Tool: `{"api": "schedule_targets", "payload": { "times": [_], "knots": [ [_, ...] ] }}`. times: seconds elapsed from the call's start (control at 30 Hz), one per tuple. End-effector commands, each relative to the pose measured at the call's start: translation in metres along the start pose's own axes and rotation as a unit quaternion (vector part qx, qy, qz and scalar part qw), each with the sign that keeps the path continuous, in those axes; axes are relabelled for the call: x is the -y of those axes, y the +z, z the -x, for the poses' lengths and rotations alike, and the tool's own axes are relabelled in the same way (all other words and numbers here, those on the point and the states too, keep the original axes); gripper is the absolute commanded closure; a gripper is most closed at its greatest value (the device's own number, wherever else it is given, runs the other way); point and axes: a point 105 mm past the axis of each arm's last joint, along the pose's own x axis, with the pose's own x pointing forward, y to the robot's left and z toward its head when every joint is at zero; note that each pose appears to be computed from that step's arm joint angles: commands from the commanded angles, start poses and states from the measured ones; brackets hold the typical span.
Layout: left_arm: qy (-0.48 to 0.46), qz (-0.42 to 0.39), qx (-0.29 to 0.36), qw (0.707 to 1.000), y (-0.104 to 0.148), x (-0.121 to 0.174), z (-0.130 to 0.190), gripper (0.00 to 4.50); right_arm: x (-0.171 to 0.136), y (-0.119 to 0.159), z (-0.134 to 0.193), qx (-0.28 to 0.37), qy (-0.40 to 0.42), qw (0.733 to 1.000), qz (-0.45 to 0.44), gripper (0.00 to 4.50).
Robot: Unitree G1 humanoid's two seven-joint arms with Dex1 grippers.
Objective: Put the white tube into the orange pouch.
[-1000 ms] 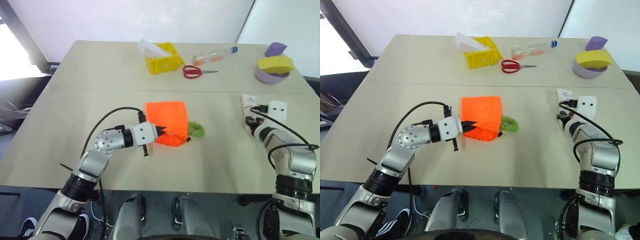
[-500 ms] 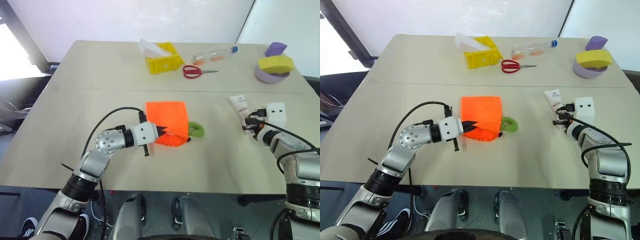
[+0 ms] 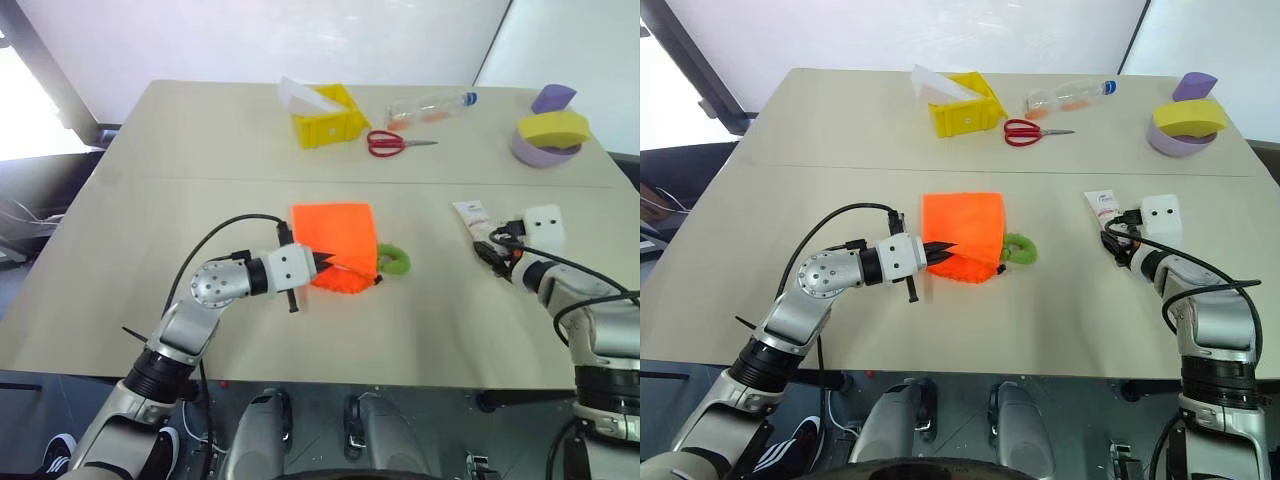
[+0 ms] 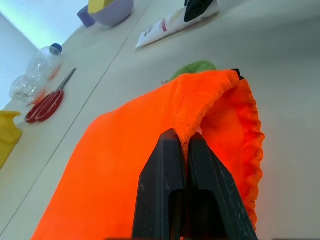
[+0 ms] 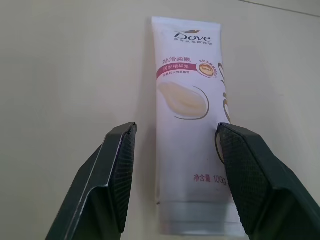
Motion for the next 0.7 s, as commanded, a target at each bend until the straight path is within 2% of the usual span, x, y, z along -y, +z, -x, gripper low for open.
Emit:
{"api": "schedule_targets", "payload": {
  "times": [0.03,0.2,0.37,0.57,0.67,0.7],
  "knots": [
    [0.004,-0.011,0.017,1.000,0.010,-0.002,0.000,4.50,0.010,0.002,0.006,-0.009,-0.015,0.999,0.029,1.85],
    [0.003,-0.009,0.018,1.000,0.010,-0.001,0.000,4.50,0.018,-0.001,0.011,-0.026,-0.030,0.999,0.033,1.85],
    [0.001,-0.009,0.019,1.000,0.011,0.000,0.000,4.50,0.015,-0.014,0.010,-0.048,-0.017,0.998,-0.029,1.85],
    [0.003,-0.011,0.020,1.000,0.011,-0.001,-0.001,4.50,0.016,-0.016,0.006,-0.054,-0.005,0.998,-0.043,1.85],
    [0.005,-0.011,0.020,1.000,0.011,-0.001,-0.001,4.50,0.016,-0.016,0.004,-0.052,0.001,0.998,-0.046,2.64],
    [0.005,-0.011,0.020,1.000,0.011,-0.001,-0.001,4.50,0.015,-0.016,0.004,-0.049,0.004,0.998,-0.049,2.67]
  ]
}}
